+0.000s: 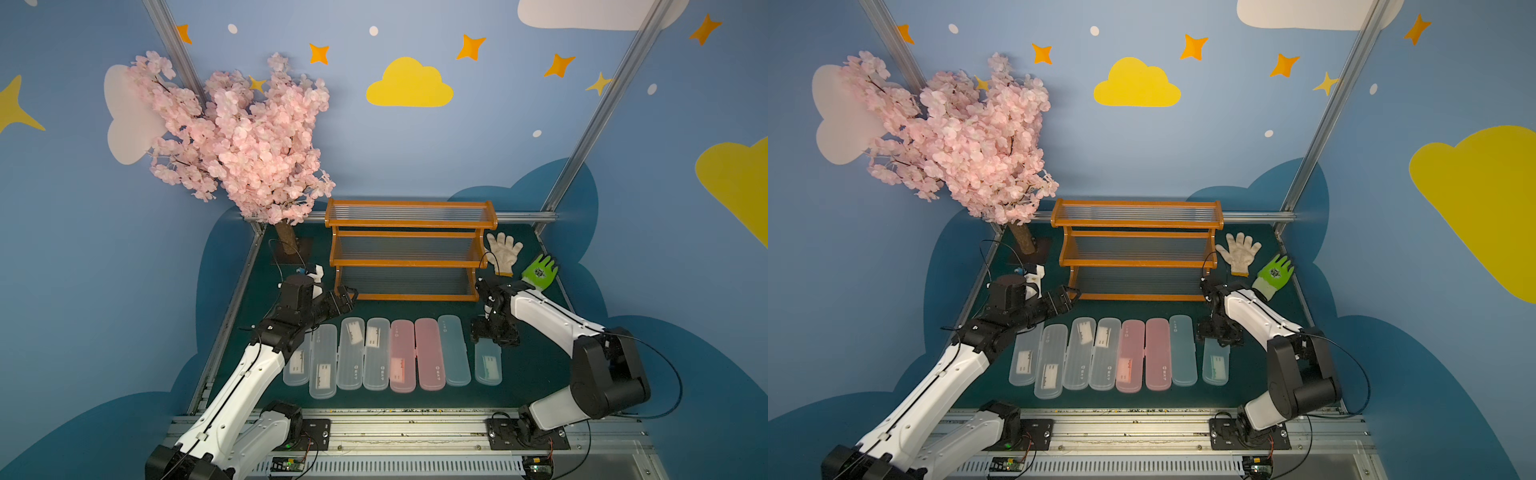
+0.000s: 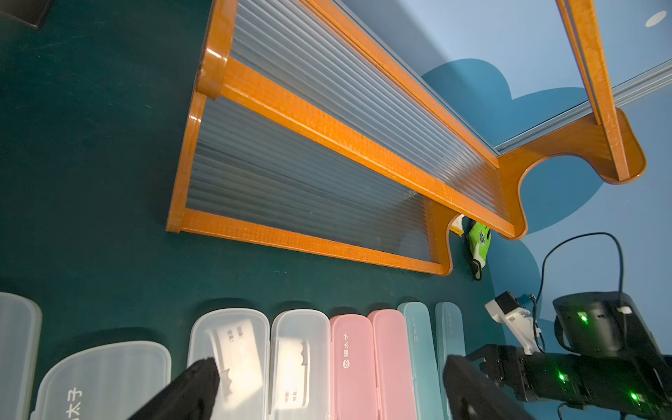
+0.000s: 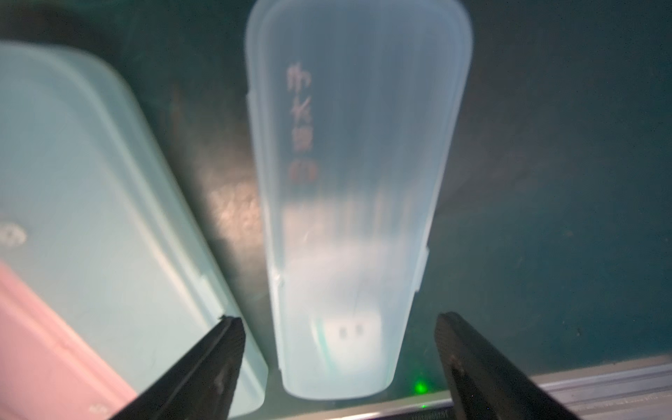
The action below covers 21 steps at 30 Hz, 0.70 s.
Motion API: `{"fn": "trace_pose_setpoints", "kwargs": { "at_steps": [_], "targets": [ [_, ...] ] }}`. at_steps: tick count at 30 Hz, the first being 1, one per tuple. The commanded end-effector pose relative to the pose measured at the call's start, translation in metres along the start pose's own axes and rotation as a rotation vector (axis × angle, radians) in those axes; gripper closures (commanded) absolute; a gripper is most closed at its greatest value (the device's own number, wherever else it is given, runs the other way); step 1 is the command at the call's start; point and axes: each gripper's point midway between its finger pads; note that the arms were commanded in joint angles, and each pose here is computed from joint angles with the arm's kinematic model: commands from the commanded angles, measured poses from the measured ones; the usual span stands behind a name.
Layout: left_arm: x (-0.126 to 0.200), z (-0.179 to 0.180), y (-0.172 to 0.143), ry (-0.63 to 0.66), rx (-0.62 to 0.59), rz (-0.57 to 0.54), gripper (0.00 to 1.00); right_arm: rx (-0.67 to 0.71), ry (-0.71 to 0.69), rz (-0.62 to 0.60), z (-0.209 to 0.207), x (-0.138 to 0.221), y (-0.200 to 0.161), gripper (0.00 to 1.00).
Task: Place the pencil cases on the shelf according to color
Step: Pick up the pencil case from the center of the board.
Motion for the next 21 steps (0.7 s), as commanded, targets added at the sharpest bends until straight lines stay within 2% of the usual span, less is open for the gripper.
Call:
{"fn": "trace_pose_setpoints", "kwargs": {
  "at_steps": [1, 11, 21],
  "targets": [
    [-0.002, 0.0, 0.0, 0.001, -0.005, -0.006, 0.0, -0.061, -0.045, 0.066, -0.005, -0.005, -0.029, 0.12],
    [-0.001, -0.006, -0.002, -0.017, -0.04, 0.01, 0.0, -0.105, -0.056, 0.108, 0.002, -0.021, -0.05, 0.16],
    [0.001, -0.012, 0.0, -0.036, -0.061, 0.007, 0.0, -0.113, -0.054, 0.141, 0.014, -0.038, -0.057, 0.13]
  ]
}}
Point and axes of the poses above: each gripper's point midway between its finger pads, its own x axis back along the fingers, its own z axis along the line the jaws close on, y = z × x, and after that the axes turned 13 degrees about x, right-handed
